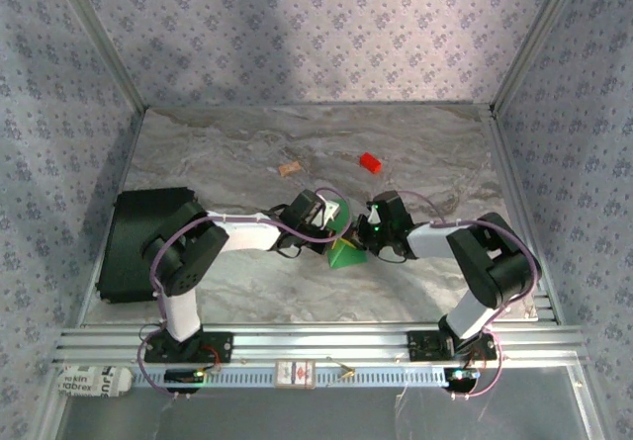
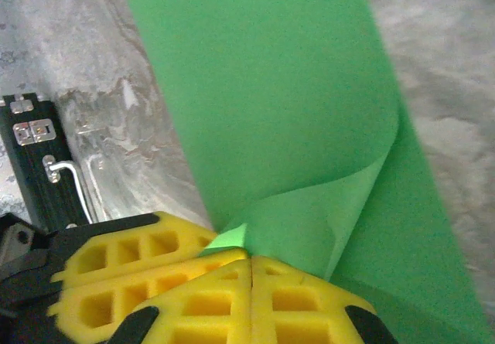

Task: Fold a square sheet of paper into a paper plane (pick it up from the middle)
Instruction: Fold the triangle a second time at the center of the table.

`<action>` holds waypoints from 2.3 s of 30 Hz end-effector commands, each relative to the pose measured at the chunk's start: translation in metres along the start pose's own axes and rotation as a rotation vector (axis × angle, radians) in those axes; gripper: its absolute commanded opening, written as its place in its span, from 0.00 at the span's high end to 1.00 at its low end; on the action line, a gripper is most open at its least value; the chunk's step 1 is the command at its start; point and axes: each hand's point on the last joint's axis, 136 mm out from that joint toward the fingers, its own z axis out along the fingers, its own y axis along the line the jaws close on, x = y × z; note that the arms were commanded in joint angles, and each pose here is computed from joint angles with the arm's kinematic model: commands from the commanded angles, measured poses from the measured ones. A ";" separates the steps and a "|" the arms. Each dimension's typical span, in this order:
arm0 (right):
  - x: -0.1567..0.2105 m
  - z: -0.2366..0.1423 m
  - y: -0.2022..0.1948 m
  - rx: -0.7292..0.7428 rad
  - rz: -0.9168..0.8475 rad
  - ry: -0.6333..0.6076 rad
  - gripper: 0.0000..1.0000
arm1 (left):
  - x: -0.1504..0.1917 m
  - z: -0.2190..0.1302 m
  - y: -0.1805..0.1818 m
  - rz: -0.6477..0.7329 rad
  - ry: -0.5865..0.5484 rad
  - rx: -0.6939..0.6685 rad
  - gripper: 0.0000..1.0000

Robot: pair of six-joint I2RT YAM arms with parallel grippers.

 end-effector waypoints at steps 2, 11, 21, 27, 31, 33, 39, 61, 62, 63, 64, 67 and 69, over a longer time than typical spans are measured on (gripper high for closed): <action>0.009 0.004 -0.025 0.045 0.044 0.023 0.99 | 0.025 0.008 0.012 -0.004 0.094 -0.032 0.98; -0.005 -0.007 -0.002 0.004 0.013 -0.009 0.98 | 0.027 0.008 0.013 -0.007 0.101 -0.034 0.99; -0.019 0.003 -0.025 0.059 0.050 -0.006 0.98 | 0.028 0.010 0.013 -0.007 0.112 -0.027 0.98; -0.020 0.001 -0.030 0.070 0.077 -0.011 0.98 | 0.029 0.010 0.014 -0.008 0.114 -0.030 0.99; -0.034 -0.010 -0.005 0.016 0.041 -0.035 0.97 | 0.029 0.010 0.014 -0.011 0.113 -0.029 0.99; -0.041 -0.014 0.001 0.006 0.035 -0.047 0.97 | 0.029 0.010 0.013 -0.010 0.115 -0.027 0.99; -0.047 -0.005 -0.020 0.060 0.064 -0.043 0.97 | 0.030 0.010 0.013 -0.009 0.117 -0.026 0.99; -0.028 -0.015 0.008 -0.015 0.030 -0.019 0.95 | 0.032 0.009 0.014 -0.009 0.122 -0.029 0.99; -0.025 -0.013 0.007 -0.010 0.031 -0.013 0.95 | 0.033 0.009 0.014 -0.009 0.123 -0.029 0.99; -0.021 -0.010 0.005 -0.006 0.034 -0.006 0.95 | 0.032 0.009 0.015 -0.010 0.123 -0.029 0.99; -0.018 -0.008 0.002 0.000 0.038 -0.001 0.95 | 0.032 0.009 0.015 -0.009 0.123 -0.028 0.99; -0.011 -0.003 -0.005 0.009 0.049 0.010 0.96 | 0.032 0.009 0.014 -0.011 0.122 -0.027 0.99; -0.008 0.000 -0.013 0.031 0.056 0.019 0.96 | 0.032 0.009 0.014 -0.009 0.121 -0.026 0.99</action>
